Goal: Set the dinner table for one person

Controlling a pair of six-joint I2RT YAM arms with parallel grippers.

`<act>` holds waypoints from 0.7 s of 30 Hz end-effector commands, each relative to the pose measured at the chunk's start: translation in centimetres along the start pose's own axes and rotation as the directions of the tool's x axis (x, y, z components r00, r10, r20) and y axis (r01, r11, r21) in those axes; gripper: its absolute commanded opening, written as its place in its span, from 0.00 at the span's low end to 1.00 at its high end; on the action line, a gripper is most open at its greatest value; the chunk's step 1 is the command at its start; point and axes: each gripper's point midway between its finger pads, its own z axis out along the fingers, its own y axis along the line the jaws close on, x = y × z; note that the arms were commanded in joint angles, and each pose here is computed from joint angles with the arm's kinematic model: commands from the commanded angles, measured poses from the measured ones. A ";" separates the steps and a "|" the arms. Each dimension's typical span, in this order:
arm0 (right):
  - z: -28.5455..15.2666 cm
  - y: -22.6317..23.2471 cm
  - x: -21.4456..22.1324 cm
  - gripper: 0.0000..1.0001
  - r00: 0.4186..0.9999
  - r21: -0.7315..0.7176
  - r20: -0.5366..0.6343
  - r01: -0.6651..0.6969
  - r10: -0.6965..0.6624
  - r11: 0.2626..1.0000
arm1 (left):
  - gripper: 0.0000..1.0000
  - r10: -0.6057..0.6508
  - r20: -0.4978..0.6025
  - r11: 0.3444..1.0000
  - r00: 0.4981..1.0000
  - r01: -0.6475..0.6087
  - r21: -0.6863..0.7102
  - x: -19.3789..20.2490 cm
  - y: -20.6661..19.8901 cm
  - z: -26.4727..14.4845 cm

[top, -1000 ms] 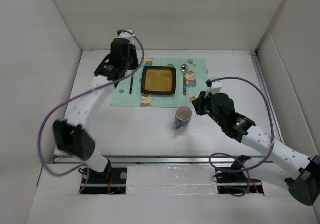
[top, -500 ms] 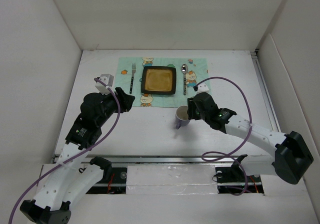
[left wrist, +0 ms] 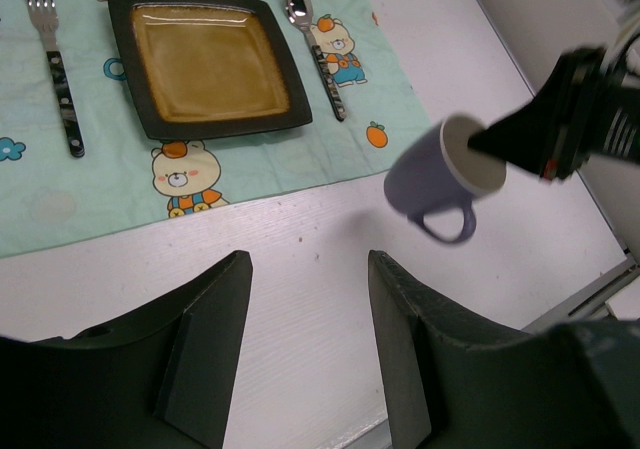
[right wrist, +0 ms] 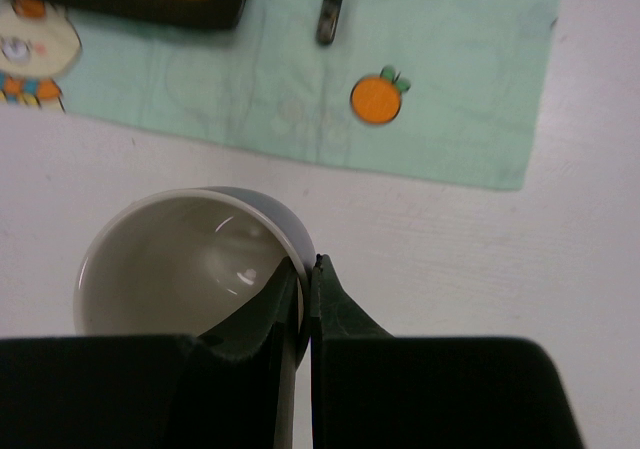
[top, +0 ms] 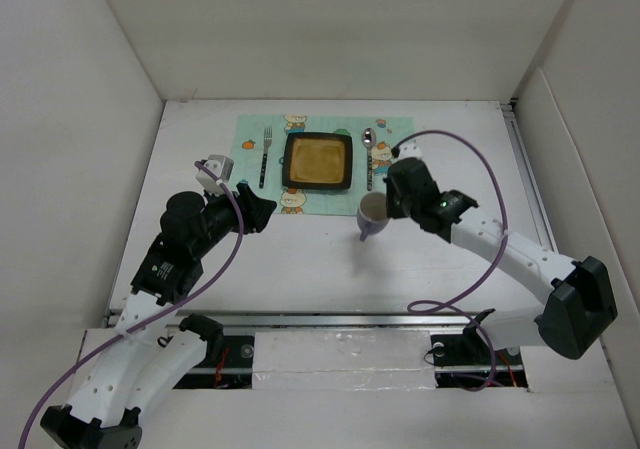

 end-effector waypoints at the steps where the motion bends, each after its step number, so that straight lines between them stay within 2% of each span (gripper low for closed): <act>1: -2.8 -2.1 -12.2 0.00 0.959 -0.018 0.263 -0.105 0.106 0.994 | 0.47 0.037 0.055 0.996 0.998 -0.041 0.074 -1.3 -1.5 -0.6; 2: -3.4 -2.4 -15.1 0.00 0.945 -0.018 0.305 -0.122 0.122 0.992 | 0.49 0.041 0.057 0.996 0.998 -0.045 0.071 -1.4 -1.4 -0.7; 4: -2.1 -4.6 -17.7 0.00 0.933 0.026 0.333 -0.152 0.135 0.988 | 0.51 0.040 0.065 0.996 0.997 -0.045 0.072 -1.6 -1.5 -1.0; 5: 0.3 -5.1 -17.7 0.00 0.945 0.050 0.299 -0.153 0.131 0.987 | 0.54 0.042 0.073 0.996 0.996 -0.047 0.077 -1.7 -1.6 -1.1; 6: 0.1 -5.0 -20.6 0.00 0.929 0.023 0.339 -0.168 0.150 0.986 | 0.55 0.043 0.079 0.995 0.996 -0.050 0.087 -1.7 -1.8 -1.4; 7: 1.6 -7.0 -22.8 0.00 0.917 0.049 0.360 -0.202 0.172 0.978 | 0.57 0.047 0.092 0.995 0.995 -0.055 0.080 -2.0 -1.8 -1.7; 8: 3.5 -7.0 -21.8 0.00 0.931 0.064 0.324 -0.196 0.166 0.978 | 0.57 0.047 0.094 0.995 0.994 -0.055 0.081 -2.0 -1.8 -1.8; 9: 3.1 -7.4 -24.7 0.00 0.910 0.055 0.374 -0.215 0.179 0.975 | 0.58 0.048 0.113 0.996 0.992 -0.056 0.063 -2.4 -1.6 -2.1; 11: 5.0 -9.3 -26.1 0.00 0.909 0.083 0.368 -0.241 0.195 0.967 | 0.59 0.050 0.122 0.997 0.991 -0.057 0.052 -2.6 -1.5 -2.4; 12: 8.1 -9.7 -25.3 0.00 0.927 0.098 0.321 -0.238 0.196 0.966 | 0.59 0.050 0.127 0.997 0.991 -0.057 0.047 -2.6 -1.4 -2.5; 13: 7.5 -10.0 -27.8 0.00 0.914 0.088 0.354 -0.245 0.200 0.965 | 0.59 0.052 0.130 0.997 0.990 -0.059 0.049 -2.7 -1.5 -2.6; 14: 8.5 -10.5 -28.1 0.00 0.916 0.100 0.347 -0.250 0.202 0.963 | 0.59 0.052 0.128 0.997 0.990 -0.059 0.049 -2.6 -1.4 -2.6; 15: 11.3 -11.5 -27.2 0.00 0.928 0.136 0.314 -0.252 0.200 0.958 | 0.59 0.052 0.127 0.997 0.990 -0.058 0.047 -2.6 -1.4 -2.5; 16: 10.8 -11.4 -28.8 0.00 0.922 0.130 0.334 -0.253 0.198 0.959 | 0.59 0.052 0.127 0.997 0.990 -0.058 0.047 -2.6 -1.4 -2.5; 21: 14.2 -14.3 -29.5 0.00 0.920 0.158 0.322 -0.284 0.222 0.946 | 0.59 0.050 0.114 0.998 0.992 -0.055 0.040 -2.4 -1.2 -2.2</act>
